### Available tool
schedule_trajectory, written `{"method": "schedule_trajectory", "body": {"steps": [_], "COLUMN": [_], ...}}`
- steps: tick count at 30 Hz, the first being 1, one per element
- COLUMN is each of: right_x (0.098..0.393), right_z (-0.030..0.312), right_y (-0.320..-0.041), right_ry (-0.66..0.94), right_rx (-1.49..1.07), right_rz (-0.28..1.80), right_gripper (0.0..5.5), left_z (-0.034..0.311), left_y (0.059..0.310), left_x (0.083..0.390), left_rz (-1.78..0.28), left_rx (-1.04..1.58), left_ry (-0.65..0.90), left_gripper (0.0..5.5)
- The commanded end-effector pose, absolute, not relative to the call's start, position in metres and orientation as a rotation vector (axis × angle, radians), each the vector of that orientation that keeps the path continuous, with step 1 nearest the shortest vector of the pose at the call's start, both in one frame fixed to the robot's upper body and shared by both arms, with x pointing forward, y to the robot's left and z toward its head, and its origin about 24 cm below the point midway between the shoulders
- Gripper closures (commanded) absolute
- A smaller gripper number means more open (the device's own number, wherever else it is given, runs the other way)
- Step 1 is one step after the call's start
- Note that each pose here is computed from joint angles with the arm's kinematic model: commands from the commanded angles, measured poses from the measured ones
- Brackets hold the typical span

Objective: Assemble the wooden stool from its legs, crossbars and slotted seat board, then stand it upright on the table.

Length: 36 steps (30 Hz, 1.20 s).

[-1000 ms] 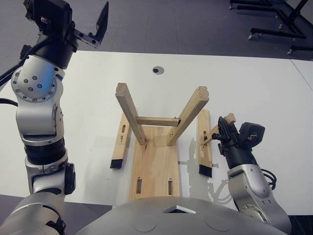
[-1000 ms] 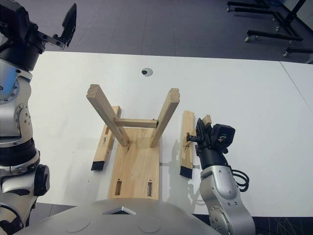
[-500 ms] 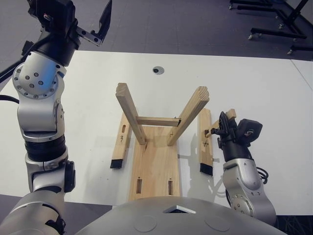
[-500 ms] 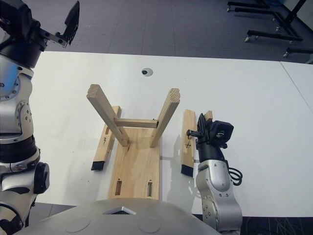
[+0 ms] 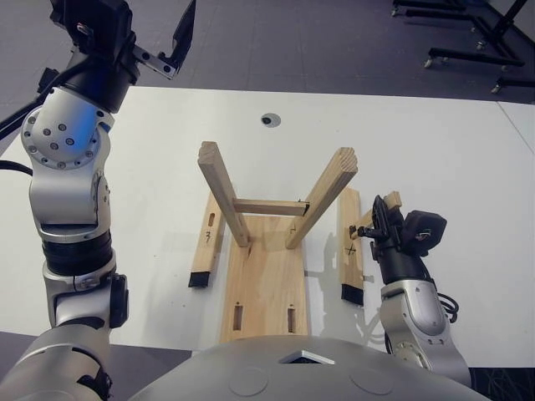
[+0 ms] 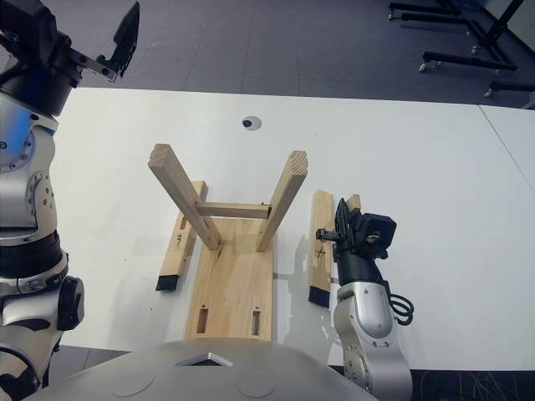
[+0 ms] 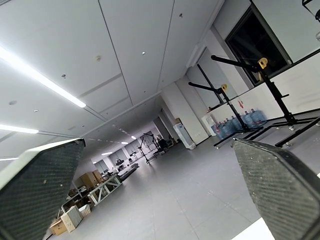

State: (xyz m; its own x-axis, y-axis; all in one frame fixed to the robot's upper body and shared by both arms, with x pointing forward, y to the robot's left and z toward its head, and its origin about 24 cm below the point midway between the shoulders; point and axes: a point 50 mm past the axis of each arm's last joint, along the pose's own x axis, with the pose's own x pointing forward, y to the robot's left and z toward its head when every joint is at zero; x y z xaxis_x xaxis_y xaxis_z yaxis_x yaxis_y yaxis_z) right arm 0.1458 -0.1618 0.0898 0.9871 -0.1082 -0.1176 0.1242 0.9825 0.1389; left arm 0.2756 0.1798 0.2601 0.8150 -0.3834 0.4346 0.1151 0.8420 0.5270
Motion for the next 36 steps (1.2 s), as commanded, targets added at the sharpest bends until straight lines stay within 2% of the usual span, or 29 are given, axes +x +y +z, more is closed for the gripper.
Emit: {"method": "schedule_trajectory", "body": {"steps": [1, 12, 21, 25, 36], "right_x": [0.147, 0.153, 0.143, 0.146, 0.136], "right_z": [0.092, 0.103, 0.075, 0.073, 0.087], "right_y": [-0.159, -0.154, -0.164, -0.165, -0.176], "right_ry": [0.125, 0.077, 0.195, 0.191, 0.122], "right_rx": [0.144, 0.117, 0.141, 0.155, 0.118], "right_rz": [-0.113, -0.047, -0.07, -0.079, -0.104], "right_gripper": [5.11, 5.11, 5.11, 5.11, 5.11], "left_z": [0.258, 0.251, 0.25, 0.251, 0.252], "left_y": [0.182, 0.184, 0.182, 0.18, 0.185], "left_x": [0.274, 0.271, 0.27, 0.272, 0.268], "left_rz": [-0.263, -0.244, -0.241, -0.248, -0.229], "left_rx": [0.517, 0.534, 0.532, 0.539, 0.559], "left_ry": [-0.545, -0.531, -0.533, -0.539, -0.541], "left_gripper": [0.12, 0.12, 0.12, 0.12, 0.12]}}
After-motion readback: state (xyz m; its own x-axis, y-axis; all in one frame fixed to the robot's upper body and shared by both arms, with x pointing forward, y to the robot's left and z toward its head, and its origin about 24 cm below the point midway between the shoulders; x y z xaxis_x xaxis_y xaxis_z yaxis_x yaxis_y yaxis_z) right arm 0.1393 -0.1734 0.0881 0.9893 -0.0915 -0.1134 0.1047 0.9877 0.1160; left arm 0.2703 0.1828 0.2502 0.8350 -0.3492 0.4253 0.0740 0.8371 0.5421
